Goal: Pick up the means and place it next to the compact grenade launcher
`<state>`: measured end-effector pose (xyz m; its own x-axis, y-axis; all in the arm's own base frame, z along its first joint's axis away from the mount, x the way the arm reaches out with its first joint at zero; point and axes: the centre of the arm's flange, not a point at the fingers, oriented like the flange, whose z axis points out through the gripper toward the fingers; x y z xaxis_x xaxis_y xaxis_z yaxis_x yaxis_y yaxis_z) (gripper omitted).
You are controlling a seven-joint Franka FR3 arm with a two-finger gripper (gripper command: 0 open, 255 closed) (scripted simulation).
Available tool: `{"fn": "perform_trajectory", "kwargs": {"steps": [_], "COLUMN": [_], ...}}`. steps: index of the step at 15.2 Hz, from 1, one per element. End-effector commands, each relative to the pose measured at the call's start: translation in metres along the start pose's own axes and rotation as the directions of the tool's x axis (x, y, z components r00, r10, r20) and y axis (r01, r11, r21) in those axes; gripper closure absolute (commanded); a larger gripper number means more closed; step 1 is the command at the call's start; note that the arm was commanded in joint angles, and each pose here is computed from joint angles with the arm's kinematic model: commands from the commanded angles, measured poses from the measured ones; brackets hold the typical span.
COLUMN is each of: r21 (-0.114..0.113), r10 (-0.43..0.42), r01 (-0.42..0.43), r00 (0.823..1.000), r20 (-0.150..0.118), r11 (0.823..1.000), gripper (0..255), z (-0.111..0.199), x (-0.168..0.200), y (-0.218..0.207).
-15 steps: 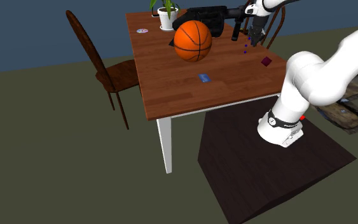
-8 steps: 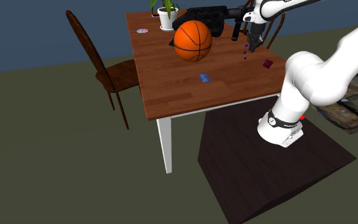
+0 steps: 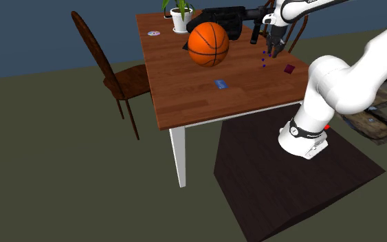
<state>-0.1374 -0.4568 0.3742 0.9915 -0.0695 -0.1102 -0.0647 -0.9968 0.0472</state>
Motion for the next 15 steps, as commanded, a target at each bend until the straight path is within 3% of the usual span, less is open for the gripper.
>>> {"fn": "perform_trajectory", "kwargs": {"steps": [1, 5, 9, 15], "r21": [0.000, 0.000, 0.000, 0.000], "r10": [0.000, 0.000, 0.000, 0.000], "r01": [0.000, 0.000, 0.000, 0.000], "r00": [1.000, 1.000, 1.000, 1.000], "r20": [0.000, 0.000, 0.000, 0.000], "r11": [1.000, 1.000, 1.000, 1.000], "gripper": [0, 0, 0, 0], "z": [0.000, 0.000, -0.050, -0.050], "x": [0.000, 0.000, 0.000, 0.000], "y": [0.000, 0.000, 0.000, 0.000]}}
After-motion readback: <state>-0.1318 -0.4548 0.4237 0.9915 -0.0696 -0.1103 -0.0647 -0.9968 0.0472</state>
